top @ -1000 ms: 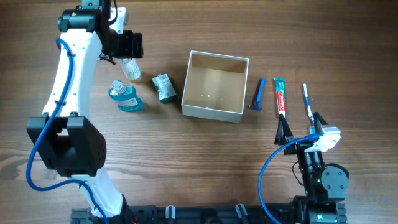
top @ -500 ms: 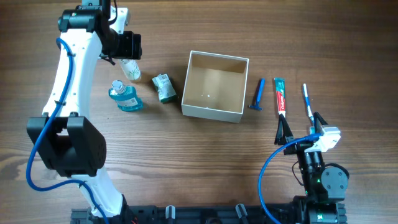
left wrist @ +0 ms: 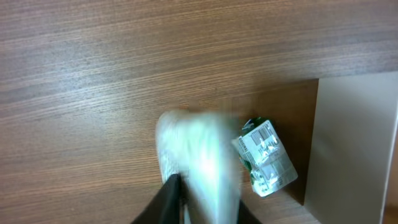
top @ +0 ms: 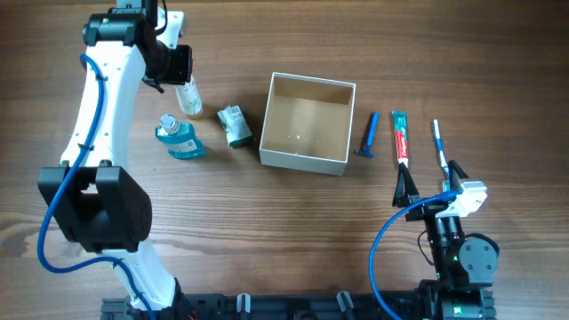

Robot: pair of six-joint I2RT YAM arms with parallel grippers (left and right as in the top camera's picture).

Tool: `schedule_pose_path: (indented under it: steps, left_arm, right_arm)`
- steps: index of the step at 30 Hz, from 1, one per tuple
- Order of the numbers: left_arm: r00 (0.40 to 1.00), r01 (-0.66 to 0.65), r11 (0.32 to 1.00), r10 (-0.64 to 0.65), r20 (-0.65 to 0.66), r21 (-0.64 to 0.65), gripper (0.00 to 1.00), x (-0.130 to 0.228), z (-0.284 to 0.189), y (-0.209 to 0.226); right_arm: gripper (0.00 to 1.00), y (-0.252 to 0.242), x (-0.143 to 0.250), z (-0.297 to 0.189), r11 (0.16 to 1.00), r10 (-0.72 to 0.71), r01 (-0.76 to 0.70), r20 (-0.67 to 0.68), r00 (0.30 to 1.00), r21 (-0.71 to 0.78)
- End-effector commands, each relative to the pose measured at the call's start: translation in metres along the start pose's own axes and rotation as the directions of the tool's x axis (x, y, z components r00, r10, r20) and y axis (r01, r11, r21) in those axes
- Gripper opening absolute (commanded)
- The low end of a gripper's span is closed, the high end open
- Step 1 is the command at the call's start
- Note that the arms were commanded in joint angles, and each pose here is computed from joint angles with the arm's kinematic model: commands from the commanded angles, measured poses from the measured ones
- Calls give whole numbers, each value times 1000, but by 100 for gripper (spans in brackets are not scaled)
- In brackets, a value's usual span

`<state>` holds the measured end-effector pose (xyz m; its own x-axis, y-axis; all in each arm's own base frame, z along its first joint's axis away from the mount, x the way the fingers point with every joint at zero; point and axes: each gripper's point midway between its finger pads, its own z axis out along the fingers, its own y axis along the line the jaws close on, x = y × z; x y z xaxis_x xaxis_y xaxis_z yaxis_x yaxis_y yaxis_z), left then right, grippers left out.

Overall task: Pack container
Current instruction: 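Close the left gripper on the white-green tube and lift it, then carry the tube with the left gripper over the white box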

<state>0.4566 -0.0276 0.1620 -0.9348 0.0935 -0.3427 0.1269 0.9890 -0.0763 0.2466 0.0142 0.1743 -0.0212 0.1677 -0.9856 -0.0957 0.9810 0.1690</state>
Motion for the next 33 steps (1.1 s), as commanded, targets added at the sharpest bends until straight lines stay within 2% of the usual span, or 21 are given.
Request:
schedule_pose_path:
  steps: [1, 2, 10, 17, 25, 33]
  left_arm:
    - [1000, -6, 1000, 6, 2, 21, 8, -3, 2, -3]
    - [1000, -5, 1000, 5, 2, 21, 4, -3, 2, -3]
    - [1000, 6, 1000, -7, 20, 20, 4, -6, 0, -3]
    - [986, 42, 999, -42, 163, -2, 4, -32, -30, 1]
    - [921, 59, 998, -61, 385, 17, 4, -53, -118, -13]
    - [817, -49, 998, 16, 577, 41, 4, -34, -226, -61]
  right_arm:
    - [100, -1, -3, -1, 1000, -14, 14, 15, 1000, 7]
    - [100, -1, -3, -1, 1000, -14, 14, 15, 1000, 7]
    - [100, -1, -3, -1, 1000, -14, 13, 15, 1000, 7]
    - [100, -1, -3, -1, 1000, -14, 14, 15, 1000, 7]
    - [100, -1, -3, -1, 1000, -14, 14, 15, 1000, 7]
    - [100, -1, -3, -1, 1000, -14, 14, 15, 1000, 7]
